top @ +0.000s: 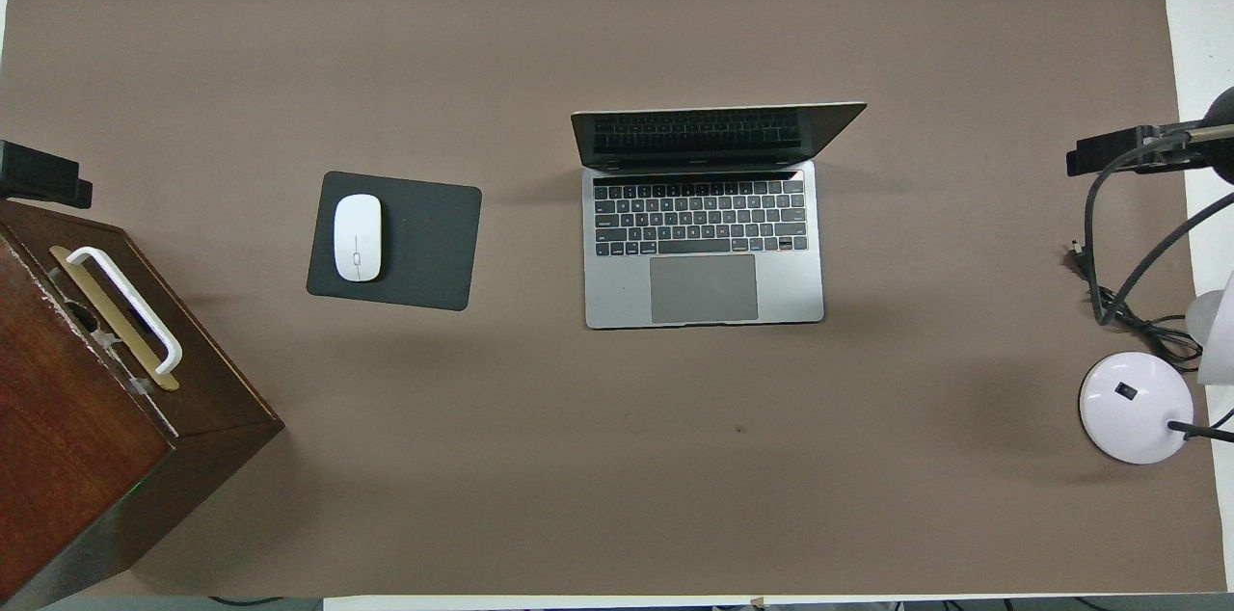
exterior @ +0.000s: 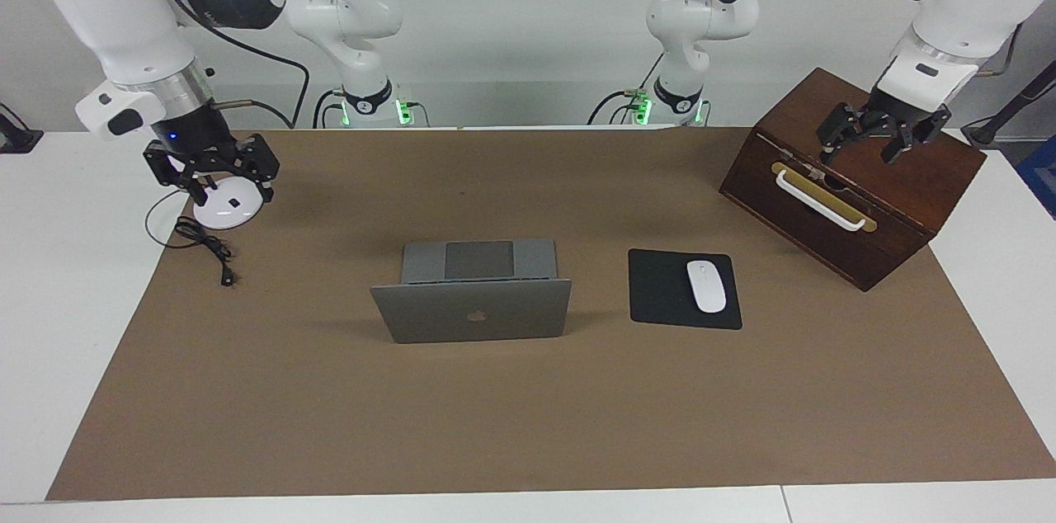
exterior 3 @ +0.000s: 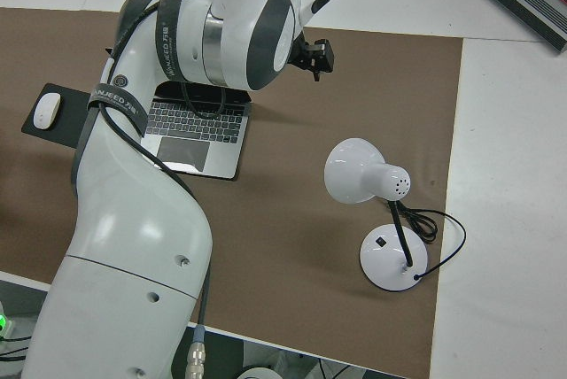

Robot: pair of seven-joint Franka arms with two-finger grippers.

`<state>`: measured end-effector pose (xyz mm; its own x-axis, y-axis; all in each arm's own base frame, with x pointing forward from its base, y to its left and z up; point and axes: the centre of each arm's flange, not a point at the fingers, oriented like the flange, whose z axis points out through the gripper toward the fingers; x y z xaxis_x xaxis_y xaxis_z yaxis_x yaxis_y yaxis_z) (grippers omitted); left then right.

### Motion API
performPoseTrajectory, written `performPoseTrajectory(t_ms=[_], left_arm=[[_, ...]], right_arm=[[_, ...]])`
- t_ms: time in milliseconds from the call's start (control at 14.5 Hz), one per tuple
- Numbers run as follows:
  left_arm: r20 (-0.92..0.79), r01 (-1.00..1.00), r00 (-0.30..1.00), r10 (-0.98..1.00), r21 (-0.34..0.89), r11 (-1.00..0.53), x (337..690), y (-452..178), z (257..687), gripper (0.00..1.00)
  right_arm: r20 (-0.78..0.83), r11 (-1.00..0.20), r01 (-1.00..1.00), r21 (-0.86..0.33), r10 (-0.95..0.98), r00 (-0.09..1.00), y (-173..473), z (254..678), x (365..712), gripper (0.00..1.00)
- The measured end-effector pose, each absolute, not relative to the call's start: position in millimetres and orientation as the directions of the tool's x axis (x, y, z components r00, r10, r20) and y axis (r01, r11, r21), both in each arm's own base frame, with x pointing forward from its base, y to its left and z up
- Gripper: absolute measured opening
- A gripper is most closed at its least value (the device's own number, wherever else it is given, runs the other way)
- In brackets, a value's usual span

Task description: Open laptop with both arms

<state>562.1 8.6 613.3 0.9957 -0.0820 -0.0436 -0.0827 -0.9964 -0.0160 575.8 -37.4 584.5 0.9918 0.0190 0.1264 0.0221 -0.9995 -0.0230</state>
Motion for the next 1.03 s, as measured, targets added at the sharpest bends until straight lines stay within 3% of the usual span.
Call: performPoseTrajectory(t_ms=[1033], left_arm=[[-0.031,-0.063,0.997,-0.064,0.025,-0.998,554.8,-4.2,607.8,1.0]], right_arm=[[0.126,-1.0,0.016,-0.024,0.013,0.992,-38.3,583.9,575.7,1.0]])
